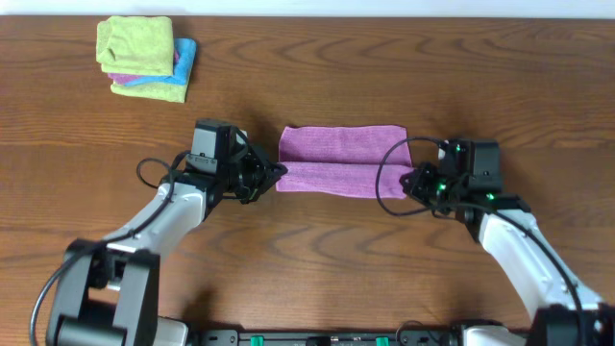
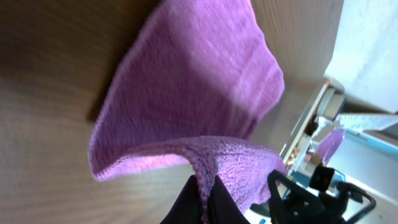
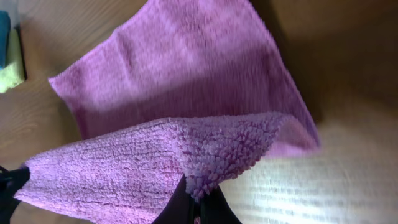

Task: Fold the cloth
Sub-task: 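Regrasp the folded strip's ends with both grippers and pull it taut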

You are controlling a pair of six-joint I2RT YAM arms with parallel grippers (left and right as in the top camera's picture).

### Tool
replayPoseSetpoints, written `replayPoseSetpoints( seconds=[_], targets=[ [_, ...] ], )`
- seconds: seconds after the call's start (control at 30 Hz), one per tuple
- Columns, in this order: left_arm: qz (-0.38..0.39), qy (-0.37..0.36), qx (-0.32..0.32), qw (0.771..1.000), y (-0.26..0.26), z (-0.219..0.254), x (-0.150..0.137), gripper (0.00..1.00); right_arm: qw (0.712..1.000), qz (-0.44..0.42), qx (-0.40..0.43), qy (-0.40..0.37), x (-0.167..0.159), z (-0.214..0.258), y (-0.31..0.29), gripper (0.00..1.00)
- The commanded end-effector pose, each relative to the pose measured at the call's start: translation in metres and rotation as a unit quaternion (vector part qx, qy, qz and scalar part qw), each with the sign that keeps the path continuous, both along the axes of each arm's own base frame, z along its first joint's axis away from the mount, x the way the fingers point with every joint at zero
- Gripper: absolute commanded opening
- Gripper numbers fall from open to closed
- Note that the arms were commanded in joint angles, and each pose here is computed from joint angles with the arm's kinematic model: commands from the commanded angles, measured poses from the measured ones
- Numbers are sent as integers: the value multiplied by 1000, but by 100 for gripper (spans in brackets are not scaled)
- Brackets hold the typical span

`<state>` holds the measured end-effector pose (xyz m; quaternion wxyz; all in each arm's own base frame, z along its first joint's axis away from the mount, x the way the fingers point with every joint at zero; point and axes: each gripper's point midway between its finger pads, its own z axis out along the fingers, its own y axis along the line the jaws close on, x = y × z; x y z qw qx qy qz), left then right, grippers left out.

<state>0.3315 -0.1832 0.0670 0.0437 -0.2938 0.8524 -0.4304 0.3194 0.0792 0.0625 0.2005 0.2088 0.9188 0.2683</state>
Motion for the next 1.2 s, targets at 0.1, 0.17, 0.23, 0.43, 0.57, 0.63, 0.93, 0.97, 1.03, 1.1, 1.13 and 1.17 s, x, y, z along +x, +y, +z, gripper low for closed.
replayPoseSetpoints(
  seconds=[0.1,0.17,0.23,0.43,0.57,0.63,0.93,0.97,1.03,1.1,1.13,1.17],
  targets=[
    [56,2,50,997,17,-22,46,6,996,-57,-65,-25,42,1,-29,1],
    [55,-10,50,997,13,-20,65,6,995,-60,-69,-32,55,3,-31,1],
    [53,-19,49,997,10,-18,81,6,995,-59,-69,-39,65,4,-30,1],
    [56,-32,52,997,6,-19,112,6,994,-64,-74,-51,92,0,-32,1],
    [60,-28,59,996,7,-27,118,6,993,-70,-82,-50,107,-8,-35,1],
    [64,-25,66,995,9,-31,118,6,993,-66,-84,-49,114,-13,-35,1],
    [76,-18,86,993,16,-38,118,6,992,-62,-102,-35,125,-36,-38,1],
    [77,-14,90,993,17,-39,117,6,992,-61,-105,-35,125,-37,-39,1],
    [75,-12,93,993,17,-40,115,6,992,-58,-110,-37,124,-37,-39,4],
    [73,-12,94,993,17,-41,114,6,992,-57,-111,-36,124,-37,-38,16],
    [71,-13,93,993,17,-41,114,6,992,-56,-111,-35,124,-38,-37,26],
    [71,-13,93,993,17,-40,114,7,992,-55,-110,-34,123,-38,-37,35]
  ],
)
